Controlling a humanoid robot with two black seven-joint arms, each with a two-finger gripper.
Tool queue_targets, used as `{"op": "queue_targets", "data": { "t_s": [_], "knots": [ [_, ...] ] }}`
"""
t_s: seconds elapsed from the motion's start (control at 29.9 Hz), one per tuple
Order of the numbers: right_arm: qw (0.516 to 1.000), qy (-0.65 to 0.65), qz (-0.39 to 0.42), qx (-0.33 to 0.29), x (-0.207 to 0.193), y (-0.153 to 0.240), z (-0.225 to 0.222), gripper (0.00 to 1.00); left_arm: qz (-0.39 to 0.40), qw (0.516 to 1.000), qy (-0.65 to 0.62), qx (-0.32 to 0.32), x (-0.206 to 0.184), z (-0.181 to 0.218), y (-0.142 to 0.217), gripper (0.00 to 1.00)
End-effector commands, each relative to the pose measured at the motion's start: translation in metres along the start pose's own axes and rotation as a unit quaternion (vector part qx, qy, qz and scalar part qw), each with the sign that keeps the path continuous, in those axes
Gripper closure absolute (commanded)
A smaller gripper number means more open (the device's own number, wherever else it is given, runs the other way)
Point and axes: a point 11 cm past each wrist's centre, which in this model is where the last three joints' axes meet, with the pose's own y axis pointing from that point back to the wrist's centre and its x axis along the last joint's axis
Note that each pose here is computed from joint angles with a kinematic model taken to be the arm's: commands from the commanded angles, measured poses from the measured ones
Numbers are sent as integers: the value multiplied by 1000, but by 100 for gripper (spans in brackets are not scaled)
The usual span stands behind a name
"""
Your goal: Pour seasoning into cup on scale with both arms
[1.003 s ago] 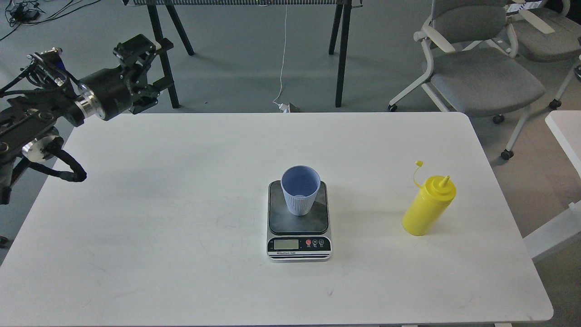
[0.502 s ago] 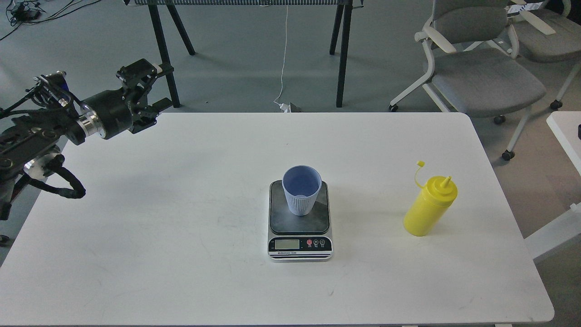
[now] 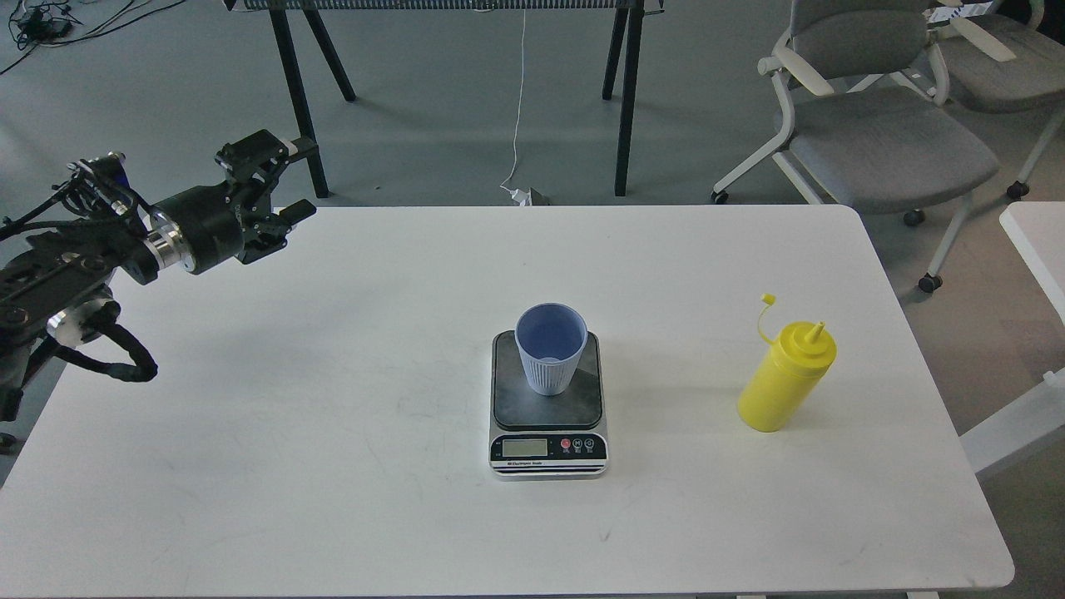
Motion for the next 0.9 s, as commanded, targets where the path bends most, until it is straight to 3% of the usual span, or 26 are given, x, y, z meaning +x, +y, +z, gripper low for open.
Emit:
{"op": "queue_targets", "data": {
  "t_s": [0.0,0.57,0.87],
  "knots": [
    [1000,23,12,14,14,-3,-3,1,-11,1000,5,-3,-10,-2,-8,0],
    [999,33,9,13,15,-2,-7,1,-10,1000,4,-7,-9,2,-9,0],
    [999,36,36,-17,38,21,7,1,-10,1000,7,-6,-11,0,-9,0]
  ]
}}
